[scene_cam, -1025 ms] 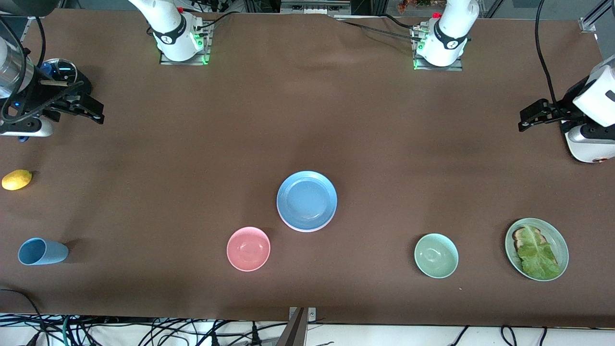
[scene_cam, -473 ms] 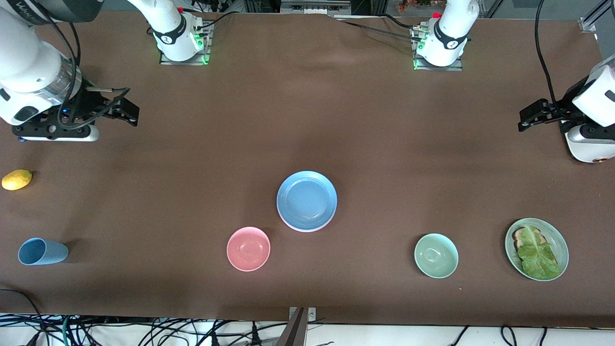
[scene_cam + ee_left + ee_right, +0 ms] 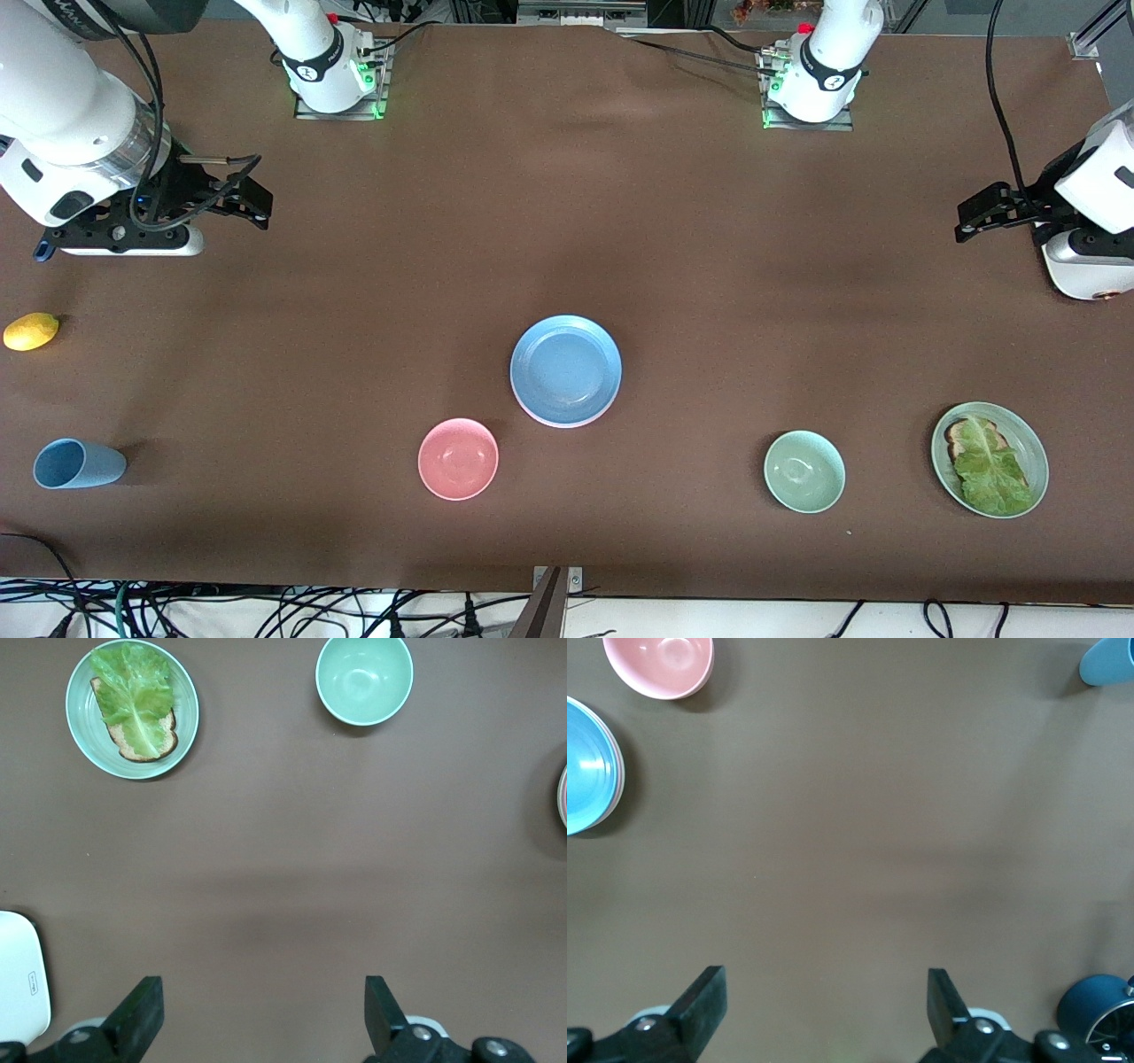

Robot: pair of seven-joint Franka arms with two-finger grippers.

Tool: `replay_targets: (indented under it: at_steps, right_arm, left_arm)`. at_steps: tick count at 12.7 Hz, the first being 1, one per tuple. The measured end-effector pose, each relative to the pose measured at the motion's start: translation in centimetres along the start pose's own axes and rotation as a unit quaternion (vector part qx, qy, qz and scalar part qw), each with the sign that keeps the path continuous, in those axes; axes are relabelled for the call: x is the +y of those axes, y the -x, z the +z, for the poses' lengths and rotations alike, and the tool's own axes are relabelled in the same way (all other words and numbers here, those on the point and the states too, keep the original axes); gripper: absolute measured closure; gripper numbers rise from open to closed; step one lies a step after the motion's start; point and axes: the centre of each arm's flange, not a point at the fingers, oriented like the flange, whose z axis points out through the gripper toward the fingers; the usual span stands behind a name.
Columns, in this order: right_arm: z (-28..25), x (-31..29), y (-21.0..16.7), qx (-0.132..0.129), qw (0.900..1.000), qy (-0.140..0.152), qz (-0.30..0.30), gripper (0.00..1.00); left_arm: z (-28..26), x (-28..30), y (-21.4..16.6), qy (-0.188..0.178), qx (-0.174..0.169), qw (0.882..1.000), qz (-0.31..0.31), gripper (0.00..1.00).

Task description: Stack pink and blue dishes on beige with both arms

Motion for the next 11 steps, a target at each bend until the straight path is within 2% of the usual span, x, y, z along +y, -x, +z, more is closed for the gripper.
replay_targets:
  at_steps: [11]
  right_arm:
    - [-0.01,0.0,-0.01,0.0,1.0,0.0,0.0,0.0]
  left_arm:
    - [0.04,0.74,-0.04,-0.001,0.0,1.0,0.007,0.0]
